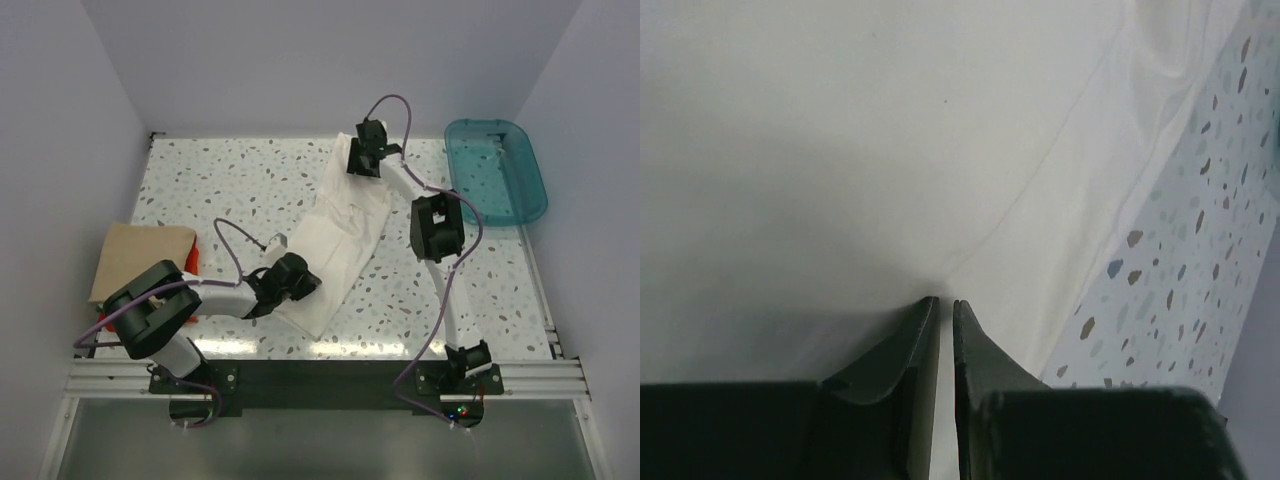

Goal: Fold and stack the t-shirts
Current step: Fold the tshirt

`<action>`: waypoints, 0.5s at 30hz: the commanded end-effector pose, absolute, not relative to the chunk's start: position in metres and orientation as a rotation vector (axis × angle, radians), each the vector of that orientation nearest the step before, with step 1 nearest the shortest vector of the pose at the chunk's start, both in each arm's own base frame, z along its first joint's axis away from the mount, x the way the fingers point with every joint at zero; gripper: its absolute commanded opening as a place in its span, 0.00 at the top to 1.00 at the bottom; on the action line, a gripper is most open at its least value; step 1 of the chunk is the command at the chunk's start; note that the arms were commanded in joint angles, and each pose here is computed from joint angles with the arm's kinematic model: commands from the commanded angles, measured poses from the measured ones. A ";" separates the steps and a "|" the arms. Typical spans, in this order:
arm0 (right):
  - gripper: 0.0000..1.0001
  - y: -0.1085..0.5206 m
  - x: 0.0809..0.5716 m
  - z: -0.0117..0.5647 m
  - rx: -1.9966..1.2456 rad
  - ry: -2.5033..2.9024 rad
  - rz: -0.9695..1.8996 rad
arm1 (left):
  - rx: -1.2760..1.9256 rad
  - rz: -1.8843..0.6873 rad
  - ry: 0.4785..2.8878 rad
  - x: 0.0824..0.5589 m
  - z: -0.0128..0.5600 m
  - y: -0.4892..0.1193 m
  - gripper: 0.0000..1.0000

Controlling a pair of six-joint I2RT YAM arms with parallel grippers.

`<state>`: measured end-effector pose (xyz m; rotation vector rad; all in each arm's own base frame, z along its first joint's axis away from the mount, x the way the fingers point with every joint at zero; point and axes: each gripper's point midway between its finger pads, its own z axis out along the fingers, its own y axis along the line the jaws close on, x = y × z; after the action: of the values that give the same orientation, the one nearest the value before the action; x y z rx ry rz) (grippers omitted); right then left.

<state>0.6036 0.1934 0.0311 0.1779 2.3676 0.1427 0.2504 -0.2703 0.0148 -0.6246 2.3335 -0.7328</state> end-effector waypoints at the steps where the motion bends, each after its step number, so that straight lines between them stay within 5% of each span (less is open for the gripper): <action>1: 0.43 0.204 0.579 -0.021 0.006 2.529 0.082 | -0.600 -0.735 2.501 0.214 -0.012 -0.283 0.84; 8: 0.27 0.207 0.592 0.015 -0.083 2.441 0.081 | -0.458 -0.841 2.428 0.223 0.035 -0.308 0.74; 15: 0.20 0.195 0.594 0.067 -0.039 2.344 0.033 | -0.275 -0.517 2.337 0.248 0.069 -0.272 0.63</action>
<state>0.6024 0.2049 0.0342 -0.0375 2.3583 0.0724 0.2353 -0.2921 0.0487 -0.4152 2.3866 -0.7122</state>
